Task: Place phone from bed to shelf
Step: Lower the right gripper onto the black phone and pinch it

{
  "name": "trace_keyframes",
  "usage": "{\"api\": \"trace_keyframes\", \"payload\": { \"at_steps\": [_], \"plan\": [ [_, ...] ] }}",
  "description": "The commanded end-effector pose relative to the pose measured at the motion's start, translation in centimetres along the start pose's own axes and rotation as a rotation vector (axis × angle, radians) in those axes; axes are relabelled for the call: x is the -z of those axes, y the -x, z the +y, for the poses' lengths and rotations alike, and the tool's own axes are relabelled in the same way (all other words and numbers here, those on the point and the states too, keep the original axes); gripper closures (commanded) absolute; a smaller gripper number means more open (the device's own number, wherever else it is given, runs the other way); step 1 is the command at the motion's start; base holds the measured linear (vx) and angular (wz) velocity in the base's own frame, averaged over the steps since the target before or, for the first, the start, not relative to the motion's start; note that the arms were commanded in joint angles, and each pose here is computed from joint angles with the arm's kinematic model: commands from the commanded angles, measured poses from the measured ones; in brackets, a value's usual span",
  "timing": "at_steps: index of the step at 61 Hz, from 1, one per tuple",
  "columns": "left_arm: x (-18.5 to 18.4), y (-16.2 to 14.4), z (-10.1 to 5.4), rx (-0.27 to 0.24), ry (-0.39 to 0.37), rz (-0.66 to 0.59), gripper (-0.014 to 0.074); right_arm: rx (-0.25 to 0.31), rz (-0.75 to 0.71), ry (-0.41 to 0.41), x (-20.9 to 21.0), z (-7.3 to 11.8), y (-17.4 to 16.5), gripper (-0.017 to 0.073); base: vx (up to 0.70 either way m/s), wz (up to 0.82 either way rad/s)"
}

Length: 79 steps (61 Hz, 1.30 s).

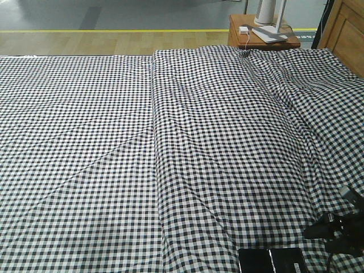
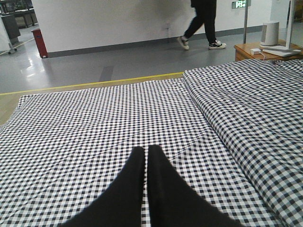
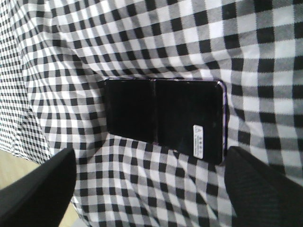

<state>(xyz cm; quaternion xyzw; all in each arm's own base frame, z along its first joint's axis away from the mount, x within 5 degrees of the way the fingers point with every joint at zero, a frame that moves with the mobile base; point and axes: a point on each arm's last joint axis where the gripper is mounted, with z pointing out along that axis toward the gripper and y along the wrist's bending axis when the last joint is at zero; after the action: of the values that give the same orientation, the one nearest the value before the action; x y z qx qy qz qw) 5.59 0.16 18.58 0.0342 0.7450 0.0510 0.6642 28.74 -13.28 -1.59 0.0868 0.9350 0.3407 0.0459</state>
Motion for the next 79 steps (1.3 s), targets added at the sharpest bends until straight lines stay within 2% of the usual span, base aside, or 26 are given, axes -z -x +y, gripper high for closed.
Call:
{"api": "trace_keyframes", "payload": {
  "at_steps": [1, 19, 44, 63, 79],
  "plan": [
    [0.3, 1.4, 0.2, 0.015, 0.016, -0.1, 0.0592, 0.044, -0.031, 0.06, 1.2, 0.8, 1.4, -0.0035, 0.0, 0.0],
    [0.3, 1.4, 0.2, 0.015, 0.016, -0.1, 0.0592, 0.045, -0.012, 0.113, -0.3, -0.8, 2.4, -0.0035, 0.0, 0.0],
    [0.3, 1.4, 0.2, 0.015, 0.016, -0.1, 0.0592, 0.032, 0.006, 0.174, -2.9, -2.1, 1.4, -0.0035, 0.0, 0.0],
    [0.3, 1.4, 0.2, 0.015, 0.016, -0.1, 0.0592, 0.026, -0.005, 0.157, -4.2, -3.0, 1.0, -0.0035, 0.0, 0.0],
    [0.3, 1.4, 0.2, 0.015, 0.016, -0.1, 0.0592, -0.037, -0.012, 0.206, -6.1, -3.8, 0.1, -0.0035, 0.0, 0.0]
  ]
}}
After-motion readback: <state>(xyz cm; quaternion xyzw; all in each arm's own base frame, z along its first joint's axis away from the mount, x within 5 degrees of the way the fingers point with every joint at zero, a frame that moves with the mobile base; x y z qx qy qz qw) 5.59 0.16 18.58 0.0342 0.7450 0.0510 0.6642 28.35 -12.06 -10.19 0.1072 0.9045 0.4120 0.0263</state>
